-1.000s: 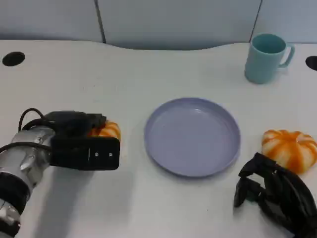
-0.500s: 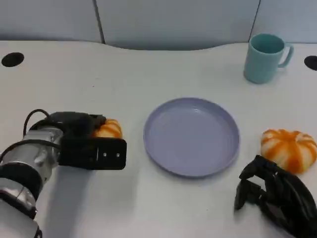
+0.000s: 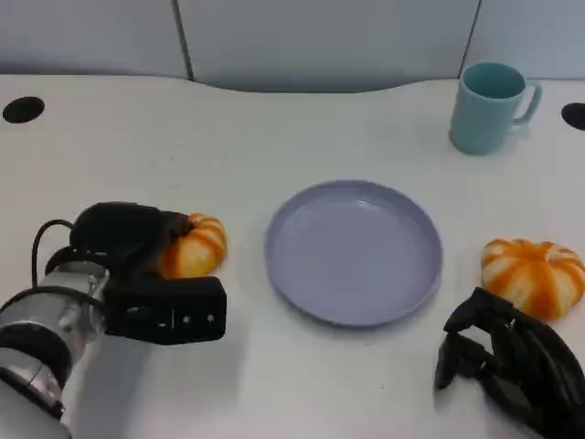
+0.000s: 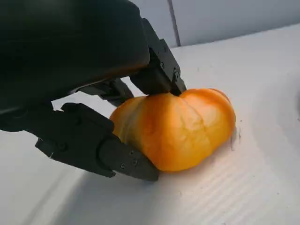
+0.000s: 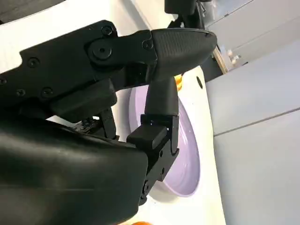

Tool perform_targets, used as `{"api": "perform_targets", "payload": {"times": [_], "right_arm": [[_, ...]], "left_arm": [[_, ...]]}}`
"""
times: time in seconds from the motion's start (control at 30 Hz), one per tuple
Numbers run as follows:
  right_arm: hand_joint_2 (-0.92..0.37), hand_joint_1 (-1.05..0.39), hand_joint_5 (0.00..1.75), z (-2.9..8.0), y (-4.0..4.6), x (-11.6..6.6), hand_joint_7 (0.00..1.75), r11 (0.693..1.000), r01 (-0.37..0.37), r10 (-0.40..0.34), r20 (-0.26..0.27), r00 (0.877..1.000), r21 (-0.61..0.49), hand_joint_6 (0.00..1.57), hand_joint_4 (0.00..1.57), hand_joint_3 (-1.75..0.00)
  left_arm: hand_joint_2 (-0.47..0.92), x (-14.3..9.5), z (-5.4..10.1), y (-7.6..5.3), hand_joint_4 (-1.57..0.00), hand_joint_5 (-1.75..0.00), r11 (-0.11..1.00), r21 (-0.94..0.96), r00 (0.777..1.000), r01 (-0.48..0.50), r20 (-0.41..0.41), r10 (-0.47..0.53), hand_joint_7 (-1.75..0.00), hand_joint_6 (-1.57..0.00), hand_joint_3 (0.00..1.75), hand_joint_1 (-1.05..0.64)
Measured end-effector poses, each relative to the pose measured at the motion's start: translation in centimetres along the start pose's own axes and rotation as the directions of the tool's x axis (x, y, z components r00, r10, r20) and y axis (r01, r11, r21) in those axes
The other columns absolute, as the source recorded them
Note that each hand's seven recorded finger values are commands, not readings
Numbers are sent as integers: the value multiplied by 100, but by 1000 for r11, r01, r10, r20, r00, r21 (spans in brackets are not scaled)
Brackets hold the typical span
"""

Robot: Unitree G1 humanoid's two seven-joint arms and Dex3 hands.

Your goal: Grasp the bread from the table and place it into the plate.

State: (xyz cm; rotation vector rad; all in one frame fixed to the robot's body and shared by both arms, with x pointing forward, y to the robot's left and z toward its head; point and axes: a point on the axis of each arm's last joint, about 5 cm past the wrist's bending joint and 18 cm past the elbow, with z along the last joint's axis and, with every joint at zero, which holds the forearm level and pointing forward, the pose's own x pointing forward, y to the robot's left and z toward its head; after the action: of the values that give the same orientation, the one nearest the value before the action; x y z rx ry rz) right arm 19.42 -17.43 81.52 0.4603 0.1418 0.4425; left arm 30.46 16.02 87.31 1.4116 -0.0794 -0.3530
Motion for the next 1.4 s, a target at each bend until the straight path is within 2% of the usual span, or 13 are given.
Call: {"api": "perform_targets", "payload": {"times": [0.03, 0.07, 0.1, 0.13, 0.2, 0.43, 0.6, 0.67, 0.73, 0.87, 1.13, 1.27, 1.4], "right_arm": [[-92, -55, 173, 0, 0, -1, 141, 1000, 0, 0, 0, 1000, 0, 56, 58, -33], [-92, -56, 174, 0, 0, -1, 141, 1000, 0, 0, 0, 1000, 0, 57, 59, -32], [-92, -57, 174, 0, 1, -1, 141, 1000, 0, 0, 0, 1000, 0, 57, 60, -32], [-92, -57, 174, 0, 1, -1, 142, 1000, 0, 0, -1, 1000, 1, 58, 60, -32], [-92, -57, 174, 1, 1, 0, 142, 1000, -1, 1, -2, 1000, 1, 58, 60, -32], [-92, -58, 174, 4, 2, 1, 141, 1000, -2, 2, -1, 1000, 1, 58, 60, -30], [-92, -57, 174, 4, 2, 1, 141, 1000, -1, 1, -2, 1000, 2, 57, 58, -31], [-92, -56, 174, 6, 3, 2, 142, 1000, -2, 2, -2, 1000, 2, 57, 58, -30], [-92, -56, 175, 8, 4, 3, 143, 1000, 2, -2, -2, 1000, 2, 57, 58, -31], [-92, -57, 175, 7, 7, 5, 143, 1000, 4, -4, -2, 1000, 2, 57, 59, -30], [-92, -54, 175, 6, 16, -17, 144, 1000, 6, -6, -3, 1000, 3, 58, 59, -32], [-92, -55, 175, 5, 22, -17, 144, 1000, 4, -4, -3, 1000, 4, 57, 60, -33], [-92, -56, 175, 3, 34, -14, 145, 1000, 0, 0, -5, 1000, 0, 57, 60, -32]], "left_arm": [[92, -7, -2, -12, -85, -133, 1000, -3, 1000, -10, 3, 10, -31, -123, 28, -23], [92, -11, -5, -17, -83, -158, 1000, -4, 1000, -15, 4, 15, -112, -92, 40, -24], [92, -17, -9, -25, -82, -168, 1000, -4, 1000, -26, 4, 26, -149, -75, 45, -24], [92, -27, -13, -40, -81, -171, 999, -6, 999, -39, 4, 39, -162, -68, 47, -24], [92, -51, -18, -81, -81, -174, 997, -10, 997, -72, 13, 72, -172, -63, 48, -25], [91, -99, -11, -154, -81, -175, 991, -37, 991, -127, 47, 129, -175, -63, 47, -20], [85, -100, -13, -146, -79, -175, 983, -73, 984, -170, 43, 173, -175, -63, 48, -18], [73, -100, -17, -141, -79, -175, 981, -79, 982, -179, 41, 183, -175, -64, 70, -16], [68, -98, -21, -123, -80, -175, 975, -99, 978, -198, 46, 203, -175, -65, 76, -13], [66, -56, -14, -21, -82, -175, 957, -139, 962, -256, 63, 266, -175, -66, 82, -13], [64, 72, 92, 217, -84, -175, 931, -149, 917, -333, 177, 356, -175, -67, 94, -15], [65, 126, 208, 289, -86, -175, 919, -167, 884, -357, 257, 390, -175, -68, 93, -20], [64, 190, 332, 401, -88, -175, 923, -189, 863, -335, 331, 381, -175, -69, 90, -21]]}}
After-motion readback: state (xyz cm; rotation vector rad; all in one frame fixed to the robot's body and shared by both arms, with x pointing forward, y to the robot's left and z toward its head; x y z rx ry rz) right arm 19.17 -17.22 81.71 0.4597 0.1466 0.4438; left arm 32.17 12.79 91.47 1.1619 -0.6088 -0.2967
